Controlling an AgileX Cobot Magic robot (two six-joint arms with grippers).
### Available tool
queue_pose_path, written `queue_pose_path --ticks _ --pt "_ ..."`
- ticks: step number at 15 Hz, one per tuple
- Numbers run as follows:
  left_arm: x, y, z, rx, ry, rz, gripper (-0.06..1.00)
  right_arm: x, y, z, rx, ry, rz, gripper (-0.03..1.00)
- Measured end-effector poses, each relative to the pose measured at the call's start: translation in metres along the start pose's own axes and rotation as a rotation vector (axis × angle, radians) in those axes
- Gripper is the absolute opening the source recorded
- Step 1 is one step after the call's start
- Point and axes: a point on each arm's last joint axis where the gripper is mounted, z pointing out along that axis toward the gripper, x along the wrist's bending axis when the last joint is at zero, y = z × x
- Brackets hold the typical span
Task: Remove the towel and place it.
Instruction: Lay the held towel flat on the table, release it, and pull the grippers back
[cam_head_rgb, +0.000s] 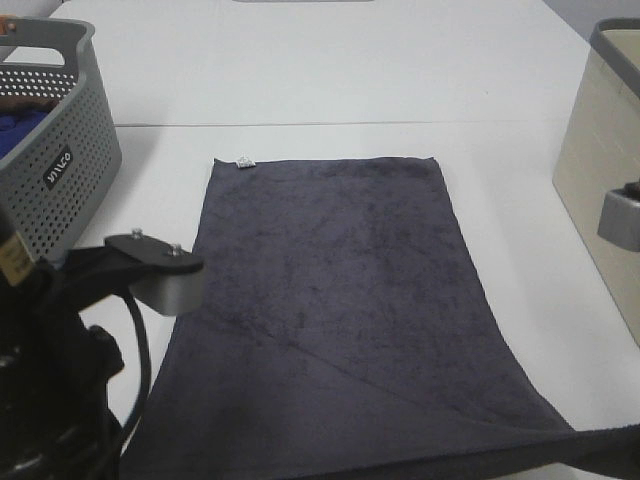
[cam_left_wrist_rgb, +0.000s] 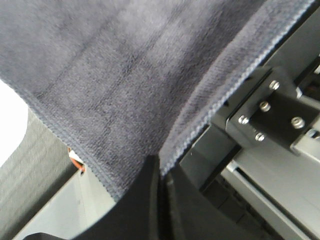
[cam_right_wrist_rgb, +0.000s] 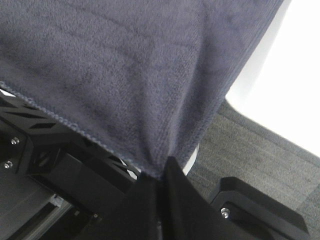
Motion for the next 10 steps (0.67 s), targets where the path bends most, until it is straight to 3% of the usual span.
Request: queue_pose_path --ticks 5,10 --pt "0.017 0.025 0.049 0.121 0.018 -0.062 0.00 -0.010 0.007 0.037 0.135 0.001 0.061 0.01" --pt "0.021 0.031 0.074 0.203 -0.049 -0.032 0.00 -0.020 0.022 0.068 0.311 -0.011 0.110 0.01"
